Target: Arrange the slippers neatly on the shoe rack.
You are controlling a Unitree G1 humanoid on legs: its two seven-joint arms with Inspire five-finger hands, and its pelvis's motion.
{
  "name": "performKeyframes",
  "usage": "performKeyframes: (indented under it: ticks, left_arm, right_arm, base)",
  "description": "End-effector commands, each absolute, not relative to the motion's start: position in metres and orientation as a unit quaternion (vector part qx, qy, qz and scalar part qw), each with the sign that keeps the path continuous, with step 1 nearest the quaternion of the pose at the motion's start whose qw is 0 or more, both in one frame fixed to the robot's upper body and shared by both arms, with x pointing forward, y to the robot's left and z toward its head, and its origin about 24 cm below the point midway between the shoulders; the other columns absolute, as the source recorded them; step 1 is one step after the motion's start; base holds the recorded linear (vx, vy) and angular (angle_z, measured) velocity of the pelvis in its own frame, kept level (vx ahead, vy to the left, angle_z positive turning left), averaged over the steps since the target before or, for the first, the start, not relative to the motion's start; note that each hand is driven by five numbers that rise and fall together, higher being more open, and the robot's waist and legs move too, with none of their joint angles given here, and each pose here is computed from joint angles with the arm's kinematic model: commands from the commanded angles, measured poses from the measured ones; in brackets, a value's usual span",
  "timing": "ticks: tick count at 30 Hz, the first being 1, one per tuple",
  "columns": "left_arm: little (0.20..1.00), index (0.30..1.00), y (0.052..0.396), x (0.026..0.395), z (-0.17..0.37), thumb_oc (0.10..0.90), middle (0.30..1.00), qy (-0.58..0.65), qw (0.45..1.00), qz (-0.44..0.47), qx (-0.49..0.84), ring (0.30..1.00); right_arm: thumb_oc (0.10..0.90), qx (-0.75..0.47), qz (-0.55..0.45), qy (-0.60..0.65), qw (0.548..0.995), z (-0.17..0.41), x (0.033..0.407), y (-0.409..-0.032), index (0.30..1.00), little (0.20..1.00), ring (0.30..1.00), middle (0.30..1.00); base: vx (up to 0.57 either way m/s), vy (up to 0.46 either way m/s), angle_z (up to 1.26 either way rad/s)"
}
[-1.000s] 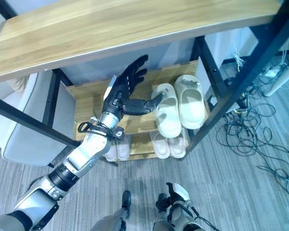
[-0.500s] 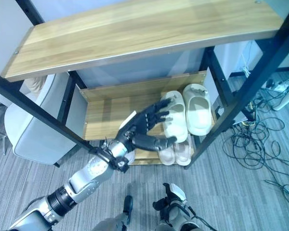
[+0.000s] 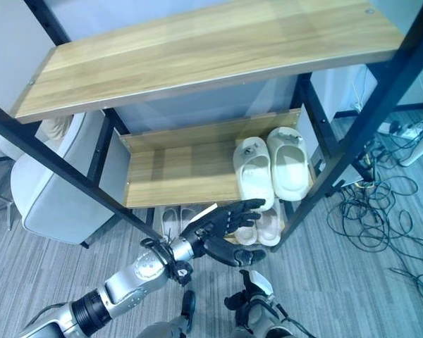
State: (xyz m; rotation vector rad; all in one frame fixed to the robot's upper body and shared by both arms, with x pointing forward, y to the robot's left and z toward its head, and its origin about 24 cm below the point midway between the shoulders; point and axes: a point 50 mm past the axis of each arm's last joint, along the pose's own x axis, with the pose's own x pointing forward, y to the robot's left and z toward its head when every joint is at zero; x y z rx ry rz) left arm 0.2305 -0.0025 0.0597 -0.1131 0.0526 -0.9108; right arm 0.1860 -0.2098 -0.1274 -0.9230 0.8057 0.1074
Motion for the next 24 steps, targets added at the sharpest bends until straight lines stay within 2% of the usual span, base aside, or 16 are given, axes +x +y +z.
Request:
performKeyframes:
  ticks: [1, 12, 24]
  left_arm:
    - [0.9, 0.9, -0.023, 0.231, 0.089, 0.8, 0.9, -0.058, 0.879, -0.467, -0.077, 0.9]
    - [0.9, 0.9, -0.037, 0.25, 0.087, 0.8, 0.9, -0.075, 0.909, -0.408, -0.036, 0.9]
    - [0.9, 0.9, -0.037, 0.266, 0.095, 0.8, 0.9, -0.095, 0.933, -0.346, -0.026, 0.9]
  right_arm:
    - [0.8, -0.428, 0.045, 0.349, 0.832, -0.119, 0.203, -0.203, 0.9, 0.9, 0.9, 0.9]
    - [0.8, -0.439, 0.026, 0.343, 0.83, -0.115, 0.208, -0.212, 0.9, 0.9, 0.9, 0.9]
    - [0.8, -0.441, 0.017, 0.345, 0.829, -0.116, 0.205, -0.212, 0.9, 0.9, 0.9, 0.9]
  base:
    - [-0.05, 0.032, -0.1]
    - [-0.02, 0.014, -0.12]
    - [0.02, -0.002, -0.06]
